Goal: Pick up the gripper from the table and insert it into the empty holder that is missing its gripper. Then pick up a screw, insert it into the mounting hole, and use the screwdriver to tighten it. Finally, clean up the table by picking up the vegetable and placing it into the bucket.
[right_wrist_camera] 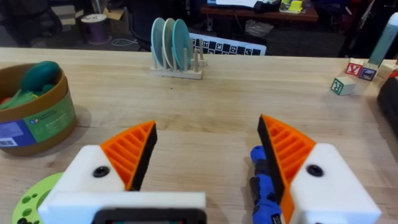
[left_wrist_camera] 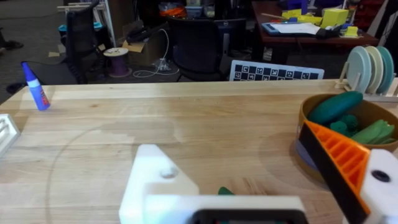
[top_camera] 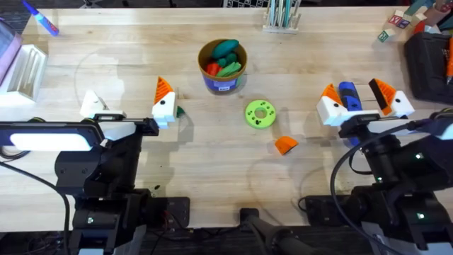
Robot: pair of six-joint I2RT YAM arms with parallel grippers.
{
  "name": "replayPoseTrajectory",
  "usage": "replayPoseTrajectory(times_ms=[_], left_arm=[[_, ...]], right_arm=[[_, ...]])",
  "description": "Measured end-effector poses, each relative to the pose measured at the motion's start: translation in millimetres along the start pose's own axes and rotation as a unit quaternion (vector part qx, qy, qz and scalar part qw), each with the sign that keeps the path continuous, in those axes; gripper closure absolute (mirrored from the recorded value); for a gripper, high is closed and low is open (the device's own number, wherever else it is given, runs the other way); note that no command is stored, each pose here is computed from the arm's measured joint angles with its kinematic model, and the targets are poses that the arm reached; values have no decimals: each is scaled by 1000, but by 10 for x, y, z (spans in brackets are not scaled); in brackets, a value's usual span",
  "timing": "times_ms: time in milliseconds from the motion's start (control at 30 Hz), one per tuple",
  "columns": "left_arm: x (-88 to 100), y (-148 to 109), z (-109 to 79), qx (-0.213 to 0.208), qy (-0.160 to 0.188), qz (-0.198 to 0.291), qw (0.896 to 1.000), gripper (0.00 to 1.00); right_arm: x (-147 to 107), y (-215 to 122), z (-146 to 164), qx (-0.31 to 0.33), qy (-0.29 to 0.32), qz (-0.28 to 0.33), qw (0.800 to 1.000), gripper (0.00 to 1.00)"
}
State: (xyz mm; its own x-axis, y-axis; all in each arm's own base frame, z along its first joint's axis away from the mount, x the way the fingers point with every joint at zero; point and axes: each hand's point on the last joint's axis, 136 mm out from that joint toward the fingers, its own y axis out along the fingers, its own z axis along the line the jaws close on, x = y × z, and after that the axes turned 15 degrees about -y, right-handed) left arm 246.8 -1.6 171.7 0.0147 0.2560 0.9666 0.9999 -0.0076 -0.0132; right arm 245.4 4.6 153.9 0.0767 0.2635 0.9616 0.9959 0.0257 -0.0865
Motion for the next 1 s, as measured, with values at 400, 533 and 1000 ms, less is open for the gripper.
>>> replayPoseTrajectory(times_ms=[400, 533, 1000], left_arm=[[77, -4, -19, -3, 0, -14, 1000, 15], [51, -70, 20, 18, -11, 31, 999, 15], [448, -189, 107, 163, -128, 221, 953, 15]], right_arm=[[32, -2, -46, -12, -4, -5, 1000, 11], [76, -63, -69, -8, -4, 24, 1000, 11], [883, -186, -298, 34, -4, 184, 982, 10]])
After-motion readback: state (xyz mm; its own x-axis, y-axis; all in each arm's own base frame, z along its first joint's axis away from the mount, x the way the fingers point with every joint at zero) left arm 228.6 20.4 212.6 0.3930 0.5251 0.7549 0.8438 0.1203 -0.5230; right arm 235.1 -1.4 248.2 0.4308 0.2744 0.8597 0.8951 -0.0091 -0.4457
